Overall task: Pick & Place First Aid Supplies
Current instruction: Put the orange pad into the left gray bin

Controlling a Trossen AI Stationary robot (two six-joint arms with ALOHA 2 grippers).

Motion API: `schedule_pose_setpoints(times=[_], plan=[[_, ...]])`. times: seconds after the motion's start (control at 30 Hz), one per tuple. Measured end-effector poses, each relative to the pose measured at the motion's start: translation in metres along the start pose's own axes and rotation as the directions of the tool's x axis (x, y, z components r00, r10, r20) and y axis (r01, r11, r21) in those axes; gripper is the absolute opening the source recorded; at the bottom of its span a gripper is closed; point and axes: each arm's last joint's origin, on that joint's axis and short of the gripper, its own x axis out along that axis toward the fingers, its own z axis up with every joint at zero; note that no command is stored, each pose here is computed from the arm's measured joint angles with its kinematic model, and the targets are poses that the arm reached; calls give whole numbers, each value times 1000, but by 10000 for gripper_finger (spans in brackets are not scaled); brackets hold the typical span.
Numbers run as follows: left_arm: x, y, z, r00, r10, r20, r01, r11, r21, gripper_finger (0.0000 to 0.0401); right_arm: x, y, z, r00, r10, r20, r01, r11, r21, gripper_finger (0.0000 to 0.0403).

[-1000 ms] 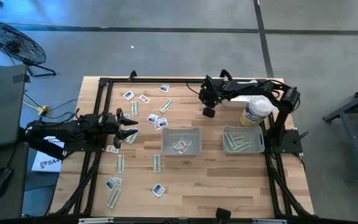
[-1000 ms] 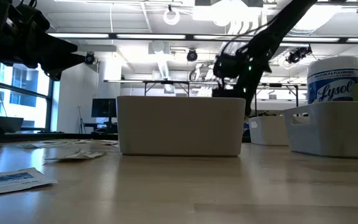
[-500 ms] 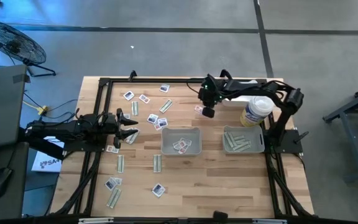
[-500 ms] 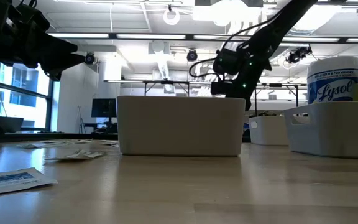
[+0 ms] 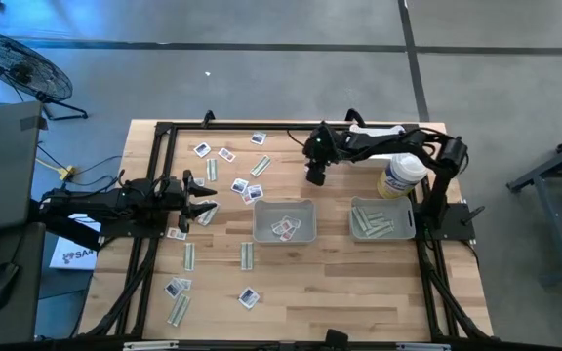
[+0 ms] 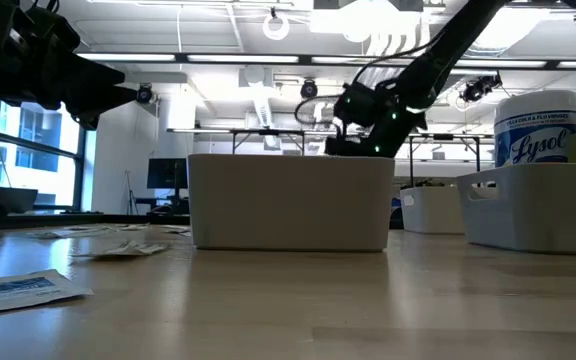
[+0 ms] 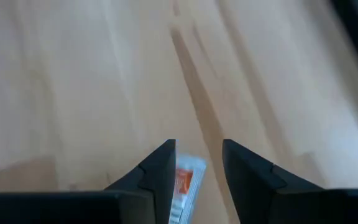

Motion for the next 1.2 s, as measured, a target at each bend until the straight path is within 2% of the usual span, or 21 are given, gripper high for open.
schedule_pose_setpoints(times=[0.27,0.53,0.67,0.93,1.2], plan=[[0,0,0,1000,1,0,-1,1000,0,186,16,7,-9,998,13,-61,-6,994,113,127],[0,0,0,1000,1,0,-1,1000,0,186,17,13,-13,993,29,-116,-25,999,40,120],[0,0,0,1000,1,0,-1,1000,0,186,25,14,-20,987,36,-157,-31,999,33,93],[0,0,0,1000,1,0,-1,1000,0,186,34,14,-24,984,36,-177,-32,999,20,10],[0,0,0,1000,1,0,-1,1000,0,186,23,13,-20,987,-12,-163,14,1000,10,3]])
